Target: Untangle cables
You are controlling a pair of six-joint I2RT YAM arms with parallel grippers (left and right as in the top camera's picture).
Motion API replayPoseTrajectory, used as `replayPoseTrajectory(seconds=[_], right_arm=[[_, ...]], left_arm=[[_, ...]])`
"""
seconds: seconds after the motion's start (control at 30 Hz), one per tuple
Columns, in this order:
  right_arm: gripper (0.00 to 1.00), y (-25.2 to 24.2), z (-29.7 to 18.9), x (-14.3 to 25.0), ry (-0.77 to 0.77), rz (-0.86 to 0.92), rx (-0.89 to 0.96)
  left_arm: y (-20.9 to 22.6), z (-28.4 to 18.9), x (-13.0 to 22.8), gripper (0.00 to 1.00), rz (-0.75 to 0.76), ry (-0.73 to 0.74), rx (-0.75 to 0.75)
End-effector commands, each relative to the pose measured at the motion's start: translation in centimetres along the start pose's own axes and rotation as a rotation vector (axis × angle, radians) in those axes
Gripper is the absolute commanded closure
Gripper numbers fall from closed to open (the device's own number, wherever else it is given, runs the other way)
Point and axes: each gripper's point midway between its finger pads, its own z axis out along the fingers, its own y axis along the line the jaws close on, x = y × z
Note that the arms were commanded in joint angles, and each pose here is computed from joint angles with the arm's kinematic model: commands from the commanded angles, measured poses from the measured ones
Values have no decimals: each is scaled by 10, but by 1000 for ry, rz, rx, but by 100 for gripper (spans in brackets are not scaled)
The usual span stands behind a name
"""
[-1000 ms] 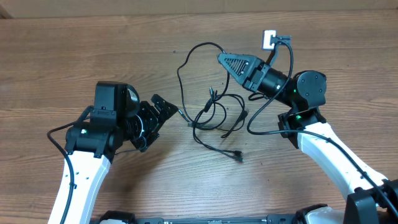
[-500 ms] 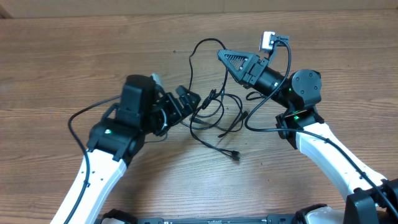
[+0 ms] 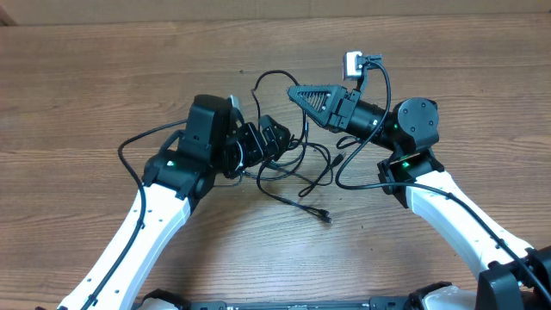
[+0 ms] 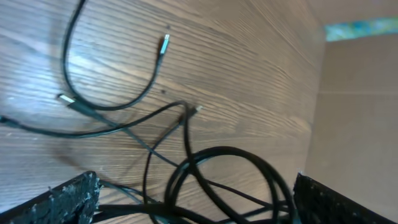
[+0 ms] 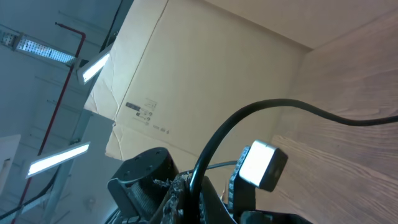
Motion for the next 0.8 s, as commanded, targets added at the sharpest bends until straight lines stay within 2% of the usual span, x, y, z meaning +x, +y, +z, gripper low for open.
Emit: replayPoseTrajectory(seconds=[0.0, 0.1, 0.17, 0.23, 0.33, 0.4, 0.6, 0.77], right_arm=[[96, 23, 2, -3, 2, -46, -41], [96, 23, 2, -3, 3, -46, -41], [96, 23, 2, -3, 3, -46, -41], [96, 23, 2, -3, 4, -46, -41], [96, 23, 2, -1, 11, -46, -43], [96, 23, 2, 1, 22, -46, -45], [96, 23, 2, 1, 28, -46, -46], [96, 30, 1, 1, 23, -68, -70]], left_arm=[[-23, -2, 7, 0, 104, 49, 103], [-36, -5, 11, 0, 162, 71, 174], [-47, -7, 16, 0, 256, 97, 234], [-42, -7, 22, 0, 322, 118, 228], [-17, -2, 19, 0, 304, 94, 100], [1, -1, 11, 5, 293, 56, 4], [7, 1, 13, 7, 339, 64, -22], [37, 4, 7, 6, 317, 46, -167]])
